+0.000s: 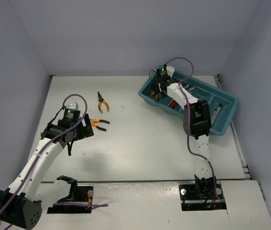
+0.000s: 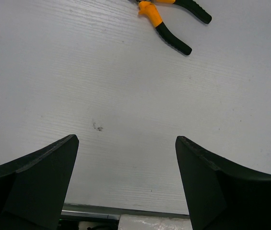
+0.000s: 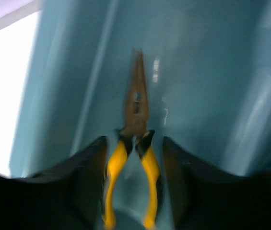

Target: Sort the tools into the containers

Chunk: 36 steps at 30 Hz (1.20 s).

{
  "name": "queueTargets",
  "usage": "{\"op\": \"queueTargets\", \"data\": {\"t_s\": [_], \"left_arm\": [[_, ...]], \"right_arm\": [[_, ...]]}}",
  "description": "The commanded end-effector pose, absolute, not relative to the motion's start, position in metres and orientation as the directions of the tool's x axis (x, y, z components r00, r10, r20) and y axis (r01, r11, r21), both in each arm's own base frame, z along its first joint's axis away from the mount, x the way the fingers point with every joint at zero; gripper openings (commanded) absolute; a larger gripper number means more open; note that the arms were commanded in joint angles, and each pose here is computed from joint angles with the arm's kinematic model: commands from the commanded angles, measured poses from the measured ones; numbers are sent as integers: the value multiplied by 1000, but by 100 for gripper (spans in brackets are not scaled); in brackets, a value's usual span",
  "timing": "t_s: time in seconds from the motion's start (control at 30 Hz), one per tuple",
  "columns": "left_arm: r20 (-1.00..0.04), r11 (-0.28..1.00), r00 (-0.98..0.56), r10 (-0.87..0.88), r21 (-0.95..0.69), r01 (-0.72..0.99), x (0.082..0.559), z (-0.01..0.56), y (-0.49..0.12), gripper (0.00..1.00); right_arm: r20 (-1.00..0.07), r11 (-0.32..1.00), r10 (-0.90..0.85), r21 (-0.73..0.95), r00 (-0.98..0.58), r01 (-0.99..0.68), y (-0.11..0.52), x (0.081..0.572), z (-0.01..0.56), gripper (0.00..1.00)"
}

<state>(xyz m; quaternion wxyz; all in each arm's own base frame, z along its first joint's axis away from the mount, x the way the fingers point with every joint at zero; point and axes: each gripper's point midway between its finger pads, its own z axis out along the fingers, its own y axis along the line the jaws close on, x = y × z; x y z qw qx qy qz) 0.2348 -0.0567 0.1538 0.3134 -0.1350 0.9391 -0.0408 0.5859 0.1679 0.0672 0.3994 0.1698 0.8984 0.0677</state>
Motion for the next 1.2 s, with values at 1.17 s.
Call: {"op": "queueTargets", "data": {"t_s": [1.17], "left_arm": [[-445, 741, -616, -650, -190, -644, 349, 90, -87, 64]], "right_arm": [[-861, 962, 73, 195, -504, -193, 169, 342, 218, 71]]}}
